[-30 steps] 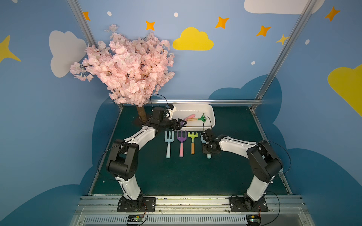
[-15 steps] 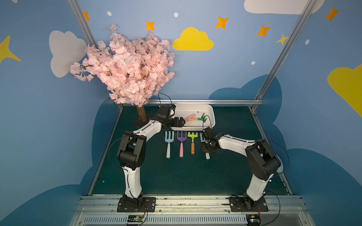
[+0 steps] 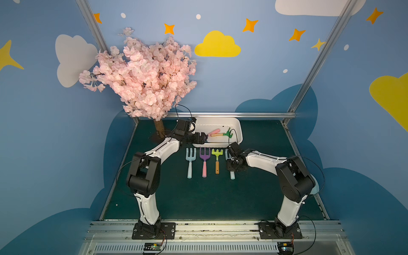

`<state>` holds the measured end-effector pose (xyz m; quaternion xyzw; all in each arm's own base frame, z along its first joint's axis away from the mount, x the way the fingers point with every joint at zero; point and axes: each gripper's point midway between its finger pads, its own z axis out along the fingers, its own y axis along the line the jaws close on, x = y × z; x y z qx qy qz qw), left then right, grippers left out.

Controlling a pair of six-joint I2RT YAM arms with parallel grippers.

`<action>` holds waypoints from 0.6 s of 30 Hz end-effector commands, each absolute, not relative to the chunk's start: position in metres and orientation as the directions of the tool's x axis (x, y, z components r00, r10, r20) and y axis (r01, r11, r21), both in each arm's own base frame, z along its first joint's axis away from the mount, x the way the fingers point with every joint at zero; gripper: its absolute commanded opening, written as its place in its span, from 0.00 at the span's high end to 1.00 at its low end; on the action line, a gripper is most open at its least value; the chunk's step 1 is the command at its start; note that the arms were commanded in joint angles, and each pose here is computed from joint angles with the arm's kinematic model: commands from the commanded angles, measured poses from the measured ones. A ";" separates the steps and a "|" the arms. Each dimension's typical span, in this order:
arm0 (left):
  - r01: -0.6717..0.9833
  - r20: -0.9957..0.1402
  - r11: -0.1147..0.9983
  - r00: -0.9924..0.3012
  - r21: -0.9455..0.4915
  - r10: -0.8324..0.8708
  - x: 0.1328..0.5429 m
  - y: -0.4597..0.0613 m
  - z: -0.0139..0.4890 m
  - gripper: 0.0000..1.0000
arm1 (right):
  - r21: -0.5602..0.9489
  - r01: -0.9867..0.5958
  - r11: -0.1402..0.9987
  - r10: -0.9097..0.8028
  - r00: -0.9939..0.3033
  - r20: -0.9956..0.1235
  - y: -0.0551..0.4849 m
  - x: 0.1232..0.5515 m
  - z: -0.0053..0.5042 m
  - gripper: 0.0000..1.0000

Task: Take the hand rake out of the storage box
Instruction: Place the rake at the center of the board.

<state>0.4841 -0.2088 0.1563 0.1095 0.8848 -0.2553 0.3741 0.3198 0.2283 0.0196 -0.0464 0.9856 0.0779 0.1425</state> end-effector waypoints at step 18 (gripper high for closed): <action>0.379 -0.845 0.846 -0.514 -0.376 -0.146 0.438 -0.172 0.237 0.00 | 0.008 -0.789 0.615 -0.522 -0.414 -0.746 0.328 0.398 0.183 0.21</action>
